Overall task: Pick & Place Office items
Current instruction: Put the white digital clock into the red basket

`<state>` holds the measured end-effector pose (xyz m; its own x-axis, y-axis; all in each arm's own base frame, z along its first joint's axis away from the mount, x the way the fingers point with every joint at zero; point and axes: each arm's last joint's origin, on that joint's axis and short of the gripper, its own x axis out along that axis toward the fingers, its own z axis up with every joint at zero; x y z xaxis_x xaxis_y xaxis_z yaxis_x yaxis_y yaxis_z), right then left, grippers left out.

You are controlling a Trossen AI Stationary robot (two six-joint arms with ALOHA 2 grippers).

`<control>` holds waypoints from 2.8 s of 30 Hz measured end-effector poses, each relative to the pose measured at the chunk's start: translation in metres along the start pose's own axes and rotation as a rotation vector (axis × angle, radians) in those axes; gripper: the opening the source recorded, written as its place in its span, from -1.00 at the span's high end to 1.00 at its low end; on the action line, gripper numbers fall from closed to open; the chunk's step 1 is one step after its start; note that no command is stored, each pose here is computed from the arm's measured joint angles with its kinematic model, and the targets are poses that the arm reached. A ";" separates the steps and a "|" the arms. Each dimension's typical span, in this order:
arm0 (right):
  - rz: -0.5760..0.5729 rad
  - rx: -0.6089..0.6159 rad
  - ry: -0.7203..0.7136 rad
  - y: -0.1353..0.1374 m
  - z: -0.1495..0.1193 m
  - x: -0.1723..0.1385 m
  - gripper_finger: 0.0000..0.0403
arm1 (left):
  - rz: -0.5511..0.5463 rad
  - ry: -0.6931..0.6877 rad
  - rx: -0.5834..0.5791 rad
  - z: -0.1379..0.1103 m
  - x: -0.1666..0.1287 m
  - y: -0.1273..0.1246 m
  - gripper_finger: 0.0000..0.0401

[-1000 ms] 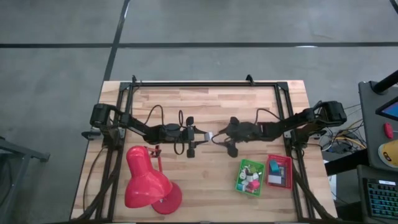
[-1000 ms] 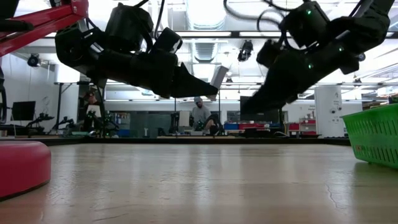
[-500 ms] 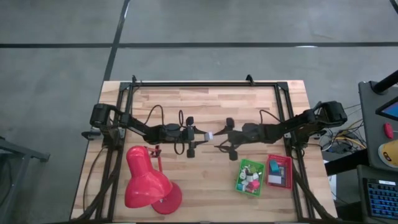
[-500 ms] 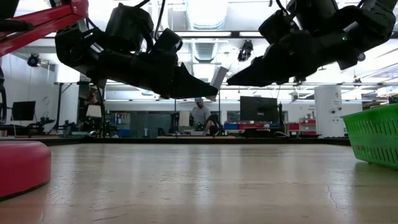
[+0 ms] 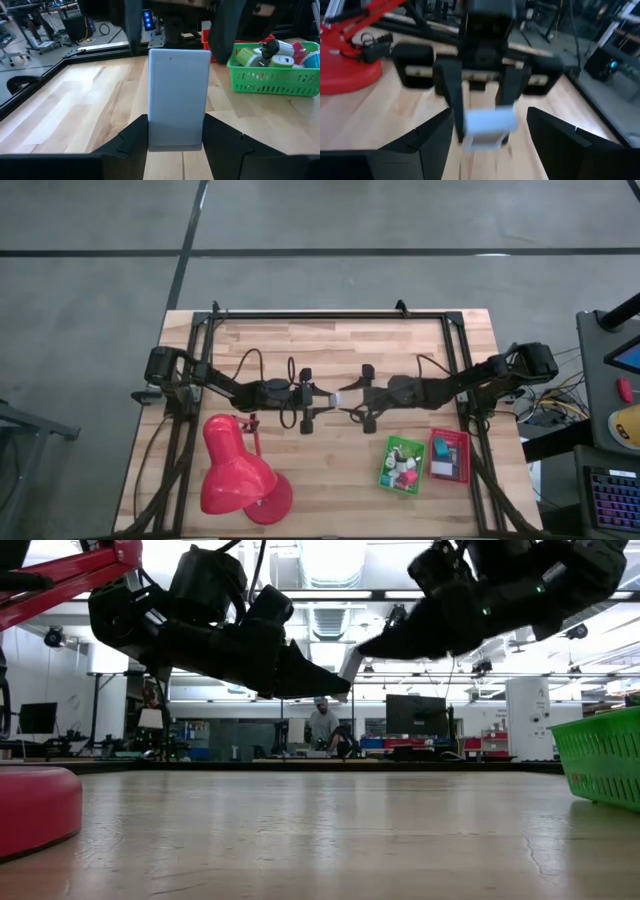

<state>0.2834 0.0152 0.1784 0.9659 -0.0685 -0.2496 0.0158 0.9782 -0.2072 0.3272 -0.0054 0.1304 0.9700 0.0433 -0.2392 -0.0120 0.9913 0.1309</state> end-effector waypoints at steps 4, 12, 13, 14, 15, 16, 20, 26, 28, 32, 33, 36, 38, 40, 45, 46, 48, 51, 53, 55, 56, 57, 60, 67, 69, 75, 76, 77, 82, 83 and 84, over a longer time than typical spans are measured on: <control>-0.006 -0.015 -0.032 -0.002 0.012 0.004 -0.24 | -0.006 -0.001 0.000 0.000 0.000 0.000 0.20; 0.012 -0.015 0.061 0.000 0.007 0.006 -0.26 | -0.005 -0.001 0.000 0.000 0.000 0.000 0.20; 0.012 -0.015 0.060 0.000 0.007 0.006 -0.26 | -0.006 -0.001 0.000 0.000 0.000 0.000 0.20; 0.012 -0.015 0.058 0.000 0.006 0.006 -0.26 | -0.006 -0.001 0.000 0.000 0.000 0.000 0.20; 0.012 -0.016 0.058 0.000 0.006 0.007 -0.25 | -0.006 -0.002 0.000 0.000 0.000 0.000 0.20; 0.012 -0.016 0.053 0.000 0.005 0.008 -0.25 | -0.005 -0.004 0.000 0.000 0.000 0.000 0.20; 0.009 -0.015 0.035 0.002 0.001 0.014 -0.23 | -0.004 -0.011 -0.001 0.001 0.000 0.000 0.20; 0.012 -0.139 0.038 0.005 -0.011 0.024 -0.22 | -0.004 -0.015 -0.001 0.001 0.000 0.000 0.20; 0.012 -0.171 0.035 0.006 -0.011 0.028 -0.22 | -0.004 -0.015 -0.001 0.001 0.000 0.000 0.20; 0.008 -0.171 0.019 0.005 -0.006 0.030 -0.19 | -0.004 -0.015 -0.001 0.001 0.000 0.000 0.20; 0.007 -0.171 0.017 0.005 -0.005 0.029 -0.18 | -0.004 -0.015 -0.001 0.001 0.000 0.000 0.20; 0.003 -0.168 0.000 0.004 0.000 0.028 -0.16 | -0.005 -0.010 0.000 0.001 0.000 0.000 0.20; 0.001 -0.167 -0.007 0.003 0.002 0.027 -0.15 | -0.005 -0.007 0.000 0.001 0.000 0.000 0.20; 0.002 -0.167 -0.002 0.003 0.001 0.027 -0.14 | -0.005 -0.007 0.000 0.001 0.000 0.000 0.20; 0.002 -0.154 -0.001 0.003 0.001 0.026 -0.14 | -0.005 -0.007 0.000 0.001 0.000 0.000 0.20; 0.003 -0.153 0.002 0.004 0.001 0.026 -0.14 | -0.005 -0.007 0.000 0.001 0.000 0.000 0.20; 0.006 -0.154 0.013 0.004 0.000 0.026 -0.14 | -0.005 -0.007 0.000 0.001 0.000 0.000 0.20; 0.007 -0.155 0.016 0.004 0.000 0.026 -0.14 | -0.005 -0.007 0.000 0.001 0.000 0.000 0.20; 0.006 -0.154 0.016 0.004 0.000 0.026 -0.14 | -0.005 -0.007 0.000 0.001 0.000 0.000 0.20; 0.007 -0.154 0.017 0.004 0.000 0.026 -0.14 | -0.005 -0.007 0.000 0.001 0.000 0.000 0.20; 0.007 -0.154 0.016 0.004 0.000 0.026 -0.13 | -0.005 -0.007 0.000 0.001 0.000 0.000 0.20; 0.006 -0.151 0.016 0.004 0.000 0.026 -0.12 | -0.005 -0.007 0.000 0.001 0.000 0.000 0.20; 0.006 -0.145 0.017 0.004 0.000 0.026 -0.06 | -0.005 -0.007 0.000 0.001 0.000 0.000 0.20; 0.007 -0.137 0.015 0.004 0.000 0.026 0.17 | -0.005 -0.007 0.012 0.001 0.000 0.000 0.20; 0.010 -0.122 0.015 0.004 0.000 0.026 0.23 | -0.006 -0.005 0.018 0.000 0.000 0.000 0.19; 0.009 -0.121 0.015 0.004 0.000 0.026 0.21 | -0.005 -0.005 0.042 0.000 0.000 0.000 0.19; 0.007 -0.121 0.015 0.004 0.000 0.026 0.19 | -0.005 -0.005 0.045 0.000 0.000 0.000 0.19; 0.006 -0.122 0.016 0.004 0.000 0.026 0.17 | -0.005 -0.005 0.049 0.000 0.000 0.000 0.19; 0.004 -0.127 0.016 0.004 0.000 0.026 0.16 | -0.003 -0.012 0.095 0.003 0.001 0.000 0.16; 0.004 -0.127 0.016 0.004 0.000 0.026 0.18 | -0.002 -0.013 0.108 0.003 0.002 0.000 0.15; 0.004 -0.127 0.016 0.004 0.000 0.026 0.20 | -0.002 -0.014 0.124 0.004 0.002 0.000 0.14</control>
<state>0.3088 0.0171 0.1708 0.9617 -0.0688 -0.2653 -0.0218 0.9458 -0.3241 0.3299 -0.0055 0.1334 0.9732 0.0387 -0.2266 0.0194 0.9685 0.2483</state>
